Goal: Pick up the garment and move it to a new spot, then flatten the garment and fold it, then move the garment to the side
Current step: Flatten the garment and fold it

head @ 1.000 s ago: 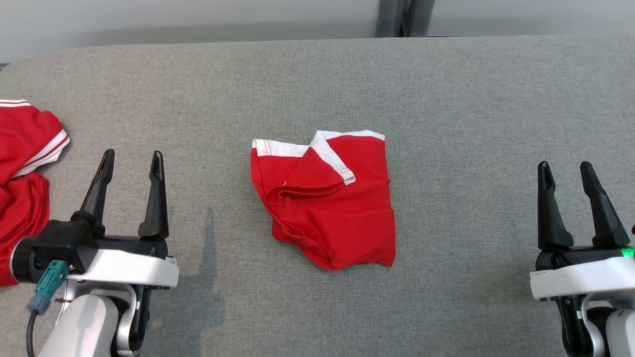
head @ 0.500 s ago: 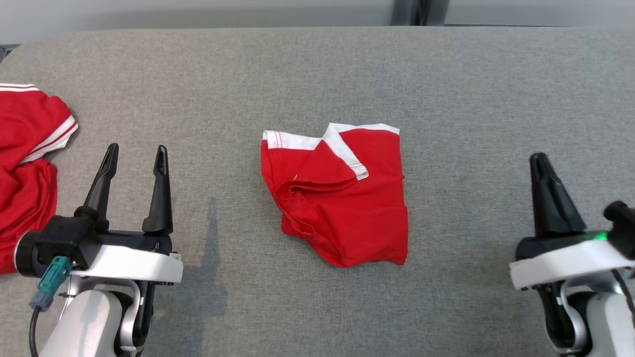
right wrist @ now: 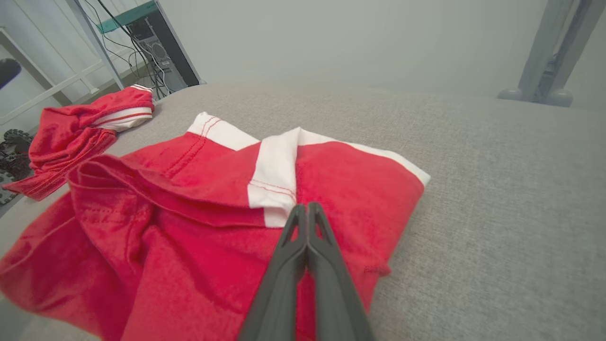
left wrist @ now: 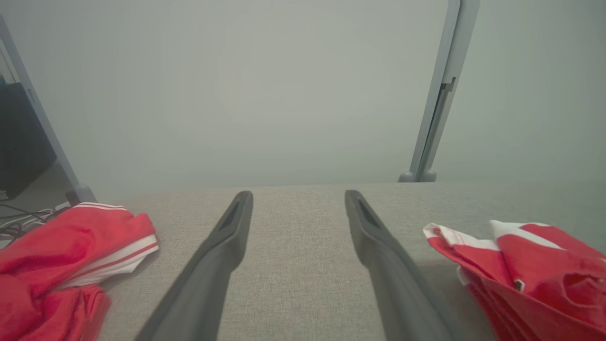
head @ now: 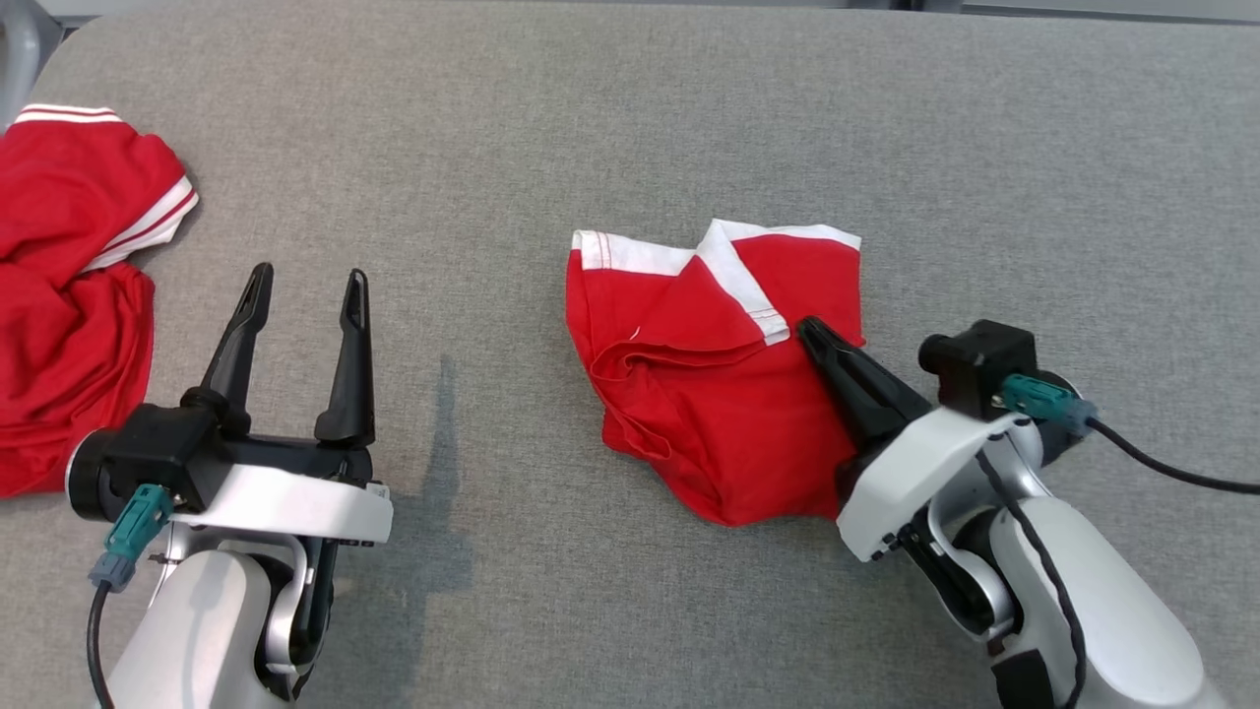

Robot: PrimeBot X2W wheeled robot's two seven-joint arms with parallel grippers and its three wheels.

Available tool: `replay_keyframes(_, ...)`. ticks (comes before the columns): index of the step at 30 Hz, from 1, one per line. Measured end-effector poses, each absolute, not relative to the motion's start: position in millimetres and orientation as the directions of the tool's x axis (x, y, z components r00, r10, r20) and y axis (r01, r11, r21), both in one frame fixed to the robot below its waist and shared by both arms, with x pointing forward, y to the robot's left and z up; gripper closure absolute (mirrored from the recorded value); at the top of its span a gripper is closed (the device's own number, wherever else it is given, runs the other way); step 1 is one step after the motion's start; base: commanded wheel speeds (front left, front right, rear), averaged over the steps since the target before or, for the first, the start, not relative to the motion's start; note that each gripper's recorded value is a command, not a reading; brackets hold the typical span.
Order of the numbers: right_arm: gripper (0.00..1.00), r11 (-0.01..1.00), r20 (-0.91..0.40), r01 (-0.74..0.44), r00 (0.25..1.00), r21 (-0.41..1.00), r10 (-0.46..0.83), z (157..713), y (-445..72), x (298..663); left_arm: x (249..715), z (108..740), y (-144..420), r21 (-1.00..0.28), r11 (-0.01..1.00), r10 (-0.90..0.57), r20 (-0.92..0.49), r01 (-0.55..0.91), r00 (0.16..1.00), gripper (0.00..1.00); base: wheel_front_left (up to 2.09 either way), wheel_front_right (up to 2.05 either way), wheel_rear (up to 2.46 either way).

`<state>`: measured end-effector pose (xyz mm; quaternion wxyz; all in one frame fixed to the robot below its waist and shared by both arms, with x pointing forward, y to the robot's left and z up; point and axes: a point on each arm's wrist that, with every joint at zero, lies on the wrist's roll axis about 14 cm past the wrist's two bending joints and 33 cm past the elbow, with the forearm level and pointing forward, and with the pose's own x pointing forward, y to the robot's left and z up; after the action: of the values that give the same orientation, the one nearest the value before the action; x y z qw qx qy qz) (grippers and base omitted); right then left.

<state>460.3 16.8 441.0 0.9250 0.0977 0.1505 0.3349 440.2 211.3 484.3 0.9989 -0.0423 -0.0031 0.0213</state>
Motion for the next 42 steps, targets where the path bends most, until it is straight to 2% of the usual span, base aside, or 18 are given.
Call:
replay_keyframes(6, 1.00, 0.718, -0.292, -0.643, 0.657, 0.266, 0.695, 423.8, 34.6, 461.6, 440.4, 479.7, 214.4, -0.088, 0.995, 0.052, -0.006, -0.052, 0.999, 0.00, 0.00, 0.00, 0.00)
replay_keyframes(18, 1.00, 0.598, -0.234, -0.754, 0.550, 0.273, 0.801, 451.5, 93.4, 473.0, 441.1, 476.0, 216.2, -0.095, 0.994, 0.060, -0.014, -0.061, 0.998, 0.00, 0.00, 0.00, 0.00)
replay_keyframes(25, 1.00, 0.602, -0.182, -0.747, 0.575, 0.282, 0.798, 458.9, 93.8, 483.8, 441.9, 481.2, 215.5, -0.105, 0.992, 0.067, 0.003, -0.066, 0.998, 0.00, 0.00, 0.00, 0.00)
replay_keyframes(29, 1.00, 0.625, -0.104, -0.727, 0.625, 0.284, 0.774, 474.4, 81.9, 491.9, 441.8, 483.3, 216.3, -0.102, 0.992, 0.069, 0.010, -0.068, 0.998, 0.00, 0.00, 0.00, 0.00)
replay_keyframes(30, 0.89, 0.636, -0.065, -0.715, 0.648, 0.291, 0.759, 481.1, 76.2, 494.5, 441.8, 483.8, 216.6, -0.103, 0.992, 0.070, 0.012, -0.069, 0.997, 0.00, 0.00, 0.00, 0.00)
replay_keyframes(31, 0.54, 0.648, -0.027, -0.703, 0.672, 0.294, 0.740, 488.3, 69.4, 497.2, 441.9, 485.1, 216.6, -0.103, 0.992, 0.070, 0.016, -0.068, 0.997, 0.00, 0.00, 0.00, 0.00)
replay_keyframes(32, 0.00, 0.659, 0.001, -0.694, 0.689, 0.290, 0.725, 493.9, 62.7, 498.7, 442.2, 486.4, 215.7, -0.101, 0.993, 0.067, 0.021, -0.065, 0.998, 0.00, 0.00, 0.00, 0.00)
replay_keyframes(42, 0.00, 0.855, 0.180, -0.463, 0.885, 0.235, 0.429, 533.2, -52.5, 503.0, 441.2, 499.4, 205.3, -0.089, 0.996, 0.029, 0.060, -0.024, 0.998, 0.00, 0.00, 0.00, 0.00)
